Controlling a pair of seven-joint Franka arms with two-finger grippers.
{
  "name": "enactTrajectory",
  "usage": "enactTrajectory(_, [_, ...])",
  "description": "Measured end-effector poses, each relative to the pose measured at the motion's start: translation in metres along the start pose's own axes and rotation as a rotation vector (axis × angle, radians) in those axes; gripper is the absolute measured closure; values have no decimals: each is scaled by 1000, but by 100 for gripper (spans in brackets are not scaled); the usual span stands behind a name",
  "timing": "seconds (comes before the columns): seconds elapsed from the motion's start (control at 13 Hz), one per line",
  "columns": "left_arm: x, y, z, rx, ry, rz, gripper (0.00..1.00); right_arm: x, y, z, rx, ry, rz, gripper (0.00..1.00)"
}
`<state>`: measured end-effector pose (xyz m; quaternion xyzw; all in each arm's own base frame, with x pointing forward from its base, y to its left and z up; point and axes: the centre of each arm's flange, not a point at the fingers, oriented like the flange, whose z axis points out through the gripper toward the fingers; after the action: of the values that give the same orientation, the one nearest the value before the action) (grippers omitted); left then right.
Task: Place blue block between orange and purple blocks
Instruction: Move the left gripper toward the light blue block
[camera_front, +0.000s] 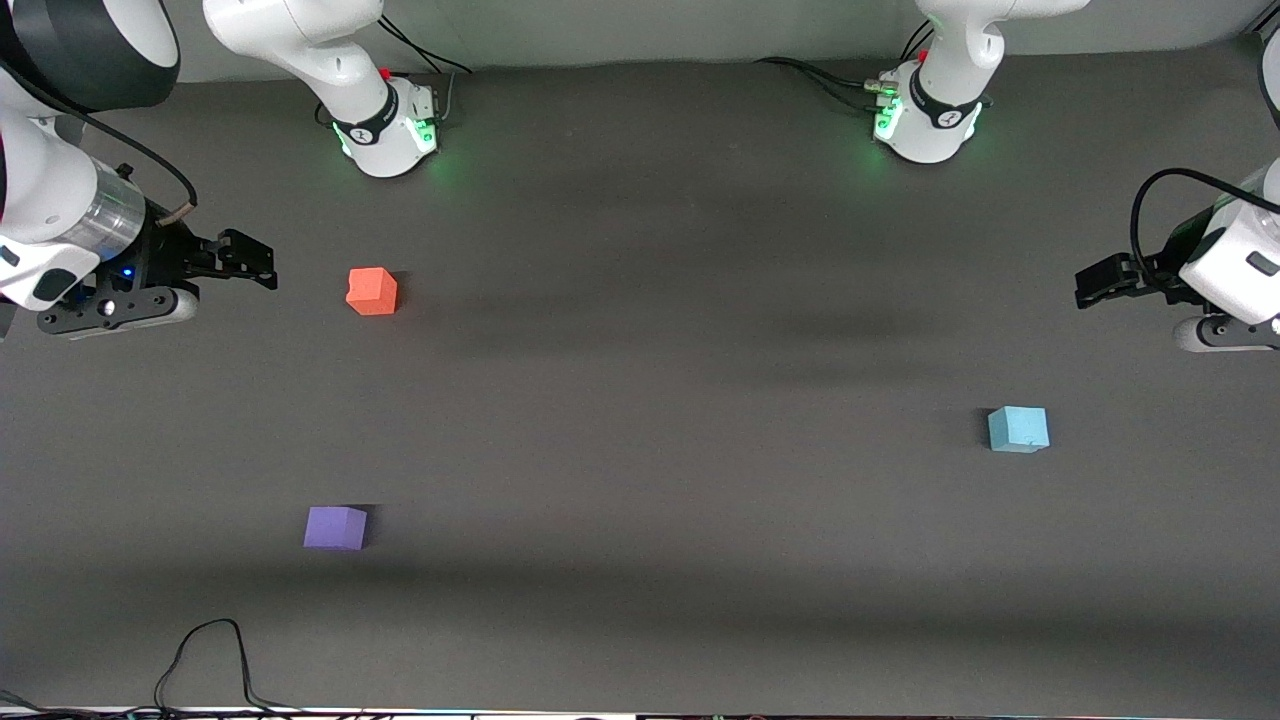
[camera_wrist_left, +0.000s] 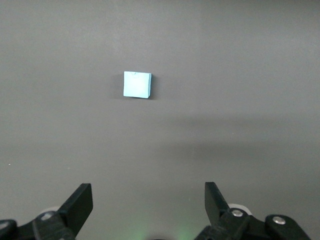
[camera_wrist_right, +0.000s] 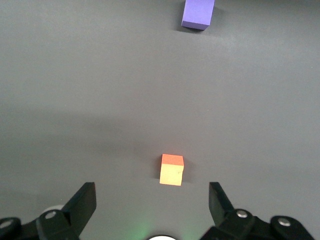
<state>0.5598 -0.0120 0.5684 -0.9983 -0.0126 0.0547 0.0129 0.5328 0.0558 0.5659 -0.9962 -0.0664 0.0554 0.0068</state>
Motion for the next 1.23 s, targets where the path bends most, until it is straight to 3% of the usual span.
enactTrajectory(0.62, [-1,-2,1,-12,-13,19,0,0,0,1,0,-5,0,0])
enactTrajectory(0.92, [-1,-42,4,-20,-21,60,0,0,0,2,0,-6,0,0])
enactTrajectory(1.23, [1,-45,12,-21,-16,63,0,1,0,2,0,-7,0,0])
